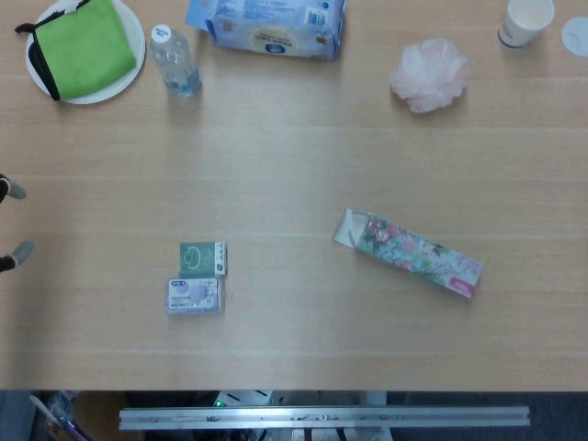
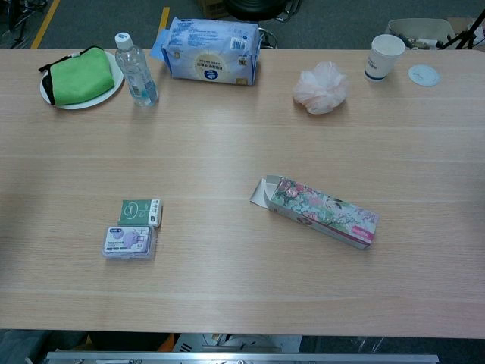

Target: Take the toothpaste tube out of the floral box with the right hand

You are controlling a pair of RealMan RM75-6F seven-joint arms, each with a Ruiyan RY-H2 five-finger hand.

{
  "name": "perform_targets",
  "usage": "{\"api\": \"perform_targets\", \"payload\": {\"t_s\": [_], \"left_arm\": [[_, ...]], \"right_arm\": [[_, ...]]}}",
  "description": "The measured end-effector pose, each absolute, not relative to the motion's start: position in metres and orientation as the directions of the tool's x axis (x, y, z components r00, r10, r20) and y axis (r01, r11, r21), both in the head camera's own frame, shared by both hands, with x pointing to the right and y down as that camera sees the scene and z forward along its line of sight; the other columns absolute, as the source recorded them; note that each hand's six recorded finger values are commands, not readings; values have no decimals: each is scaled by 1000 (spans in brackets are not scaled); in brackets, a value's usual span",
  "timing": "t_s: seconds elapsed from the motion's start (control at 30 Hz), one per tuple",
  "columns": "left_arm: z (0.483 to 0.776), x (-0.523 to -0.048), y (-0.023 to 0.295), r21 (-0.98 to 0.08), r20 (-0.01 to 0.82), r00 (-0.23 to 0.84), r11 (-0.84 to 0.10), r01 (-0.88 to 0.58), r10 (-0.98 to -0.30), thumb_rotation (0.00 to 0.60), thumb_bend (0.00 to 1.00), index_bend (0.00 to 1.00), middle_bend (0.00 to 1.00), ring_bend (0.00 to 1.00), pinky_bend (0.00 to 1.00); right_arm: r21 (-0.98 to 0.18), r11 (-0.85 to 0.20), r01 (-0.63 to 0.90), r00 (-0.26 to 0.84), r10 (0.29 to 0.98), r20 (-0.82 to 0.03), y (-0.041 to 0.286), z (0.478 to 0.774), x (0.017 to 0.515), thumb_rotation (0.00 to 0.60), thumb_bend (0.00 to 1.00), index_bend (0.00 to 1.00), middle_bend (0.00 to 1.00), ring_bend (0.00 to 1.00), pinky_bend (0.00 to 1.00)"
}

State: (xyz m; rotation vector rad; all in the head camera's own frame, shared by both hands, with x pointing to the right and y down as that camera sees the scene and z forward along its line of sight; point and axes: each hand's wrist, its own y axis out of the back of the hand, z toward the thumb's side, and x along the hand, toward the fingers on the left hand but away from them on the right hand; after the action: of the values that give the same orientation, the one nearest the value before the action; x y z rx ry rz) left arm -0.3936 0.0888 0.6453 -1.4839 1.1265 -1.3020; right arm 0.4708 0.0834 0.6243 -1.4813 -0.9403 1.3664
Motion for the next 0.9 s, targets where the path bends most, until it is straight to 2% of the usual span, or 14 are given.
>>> {"api": "perform_targets", "payload": {"t_s": [0.23,0.73,0.9], "left_arm": [[649,-391,89,-963,247,64,-252,-99,-967,600,119,390,349,322,514],[650,-393,91,-963,242,52,-246,-112,-969,600,119,390,348,322,514],[649,-392,90,-963,235,50,-240,-123,-971,600,119,390,348,322,514]], "right_arm": [[-939,-342,-42,84,935,-345,87,630,476,600,182,446,338,237,299],[-937,-348,-22,121,930,-348,97,631,458,600,180,446,336,236,299],[-931,-364,-10,142,921,-362,105,636,444,600,129,438,323,223,302]]}}
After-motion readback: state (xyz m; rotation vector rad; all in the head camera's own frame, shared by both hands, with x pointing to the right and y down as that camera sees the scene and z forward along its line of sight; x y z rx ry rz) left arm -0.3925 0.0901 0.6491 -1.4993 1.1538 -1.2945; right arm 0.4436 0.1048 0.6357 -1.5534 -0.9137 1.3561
